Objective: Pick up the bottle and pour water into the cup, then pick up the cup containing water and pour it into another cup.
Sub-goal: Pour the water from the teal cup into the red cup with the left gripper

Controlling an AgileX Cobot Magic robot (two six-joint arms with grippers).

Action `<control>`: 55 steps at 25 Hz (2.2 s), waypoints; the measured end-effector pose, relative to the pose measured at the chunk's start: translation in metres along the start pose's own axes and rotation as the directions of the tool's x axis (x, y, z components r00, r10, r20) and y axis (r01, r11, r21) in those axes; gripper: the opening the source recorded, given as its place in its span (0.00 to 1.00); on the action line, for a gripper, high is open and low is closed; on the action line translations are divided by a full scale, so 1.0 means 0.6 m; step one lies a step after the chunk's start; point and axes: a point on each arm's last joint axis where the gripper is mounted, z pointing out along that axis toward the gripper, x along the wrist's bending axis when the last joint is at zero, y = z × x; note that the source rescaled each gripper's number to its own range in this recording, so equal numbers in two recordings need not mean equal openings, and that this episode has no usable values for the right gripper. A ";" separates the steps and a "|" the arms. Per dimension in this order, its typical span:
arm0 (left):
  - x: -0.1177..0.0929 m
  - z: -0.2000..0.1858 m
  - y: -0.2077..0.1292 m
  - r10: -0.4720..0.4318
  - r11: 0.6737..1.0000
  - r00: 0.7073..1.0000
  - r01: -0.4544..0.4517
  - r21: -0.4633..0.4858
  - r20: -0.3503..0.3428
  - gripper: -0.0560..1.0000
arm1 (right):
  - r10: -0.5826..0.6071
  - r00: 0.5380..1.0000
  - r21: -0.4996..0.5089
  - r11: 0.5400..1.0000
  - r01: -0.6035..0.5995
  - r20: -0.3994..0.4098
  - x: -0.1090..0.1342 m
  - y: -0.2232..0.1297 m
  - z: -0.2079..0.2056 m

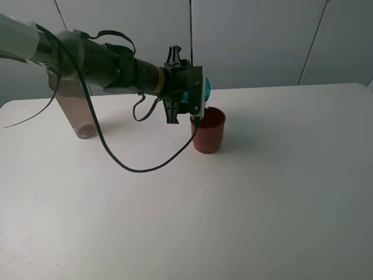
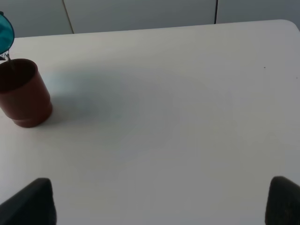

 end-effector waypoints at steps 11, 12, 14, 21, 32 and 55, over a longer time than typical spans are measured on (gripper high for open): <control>-0.002 0.001 0.006 0.087 0.996 0.996 -0.087 -0.013 0.001 0.14 | 0.000 1.000 0.000 1.000 0.000 0.000 0.000 0.000 0.000; -0.003 0.001 0.009 0.094 0.996 0.996 -0.094 -0.014 0.002 0.14 | 0.000 1.000 0.000 1.000 0.000 0.000 0.000 0.000 0.000; -0.003 0.001 0.010 0.115 0.993 0.993 -0.115 -0.014 0.003 0.14 | 0.000 1.000 0.000 1.000 0.000 0.000 0.000 0.000 0.000; -0.004 0.001 0.007 0.169 0.985 0.986 -0.169 0.012 0.012 0.14 | 0.000 1.000 0.000 1.000 0.000 0.000 0.000 0.000 0.000; -0.004 -0.002 0.017 0.247 0.969 0.969 -0.247 0.009 0.012 0.14 | 0.000 1.000 0.000 1.000 0.000 0.000 0.000 0.000 0.000; -0.002 -0.007 0.025 0.463 0.886 0.886 -0.463 0.012 0.024 0.13 | 0.000 1.000 0.000 1.000 0.000 0.000 0.000 0.000 0.000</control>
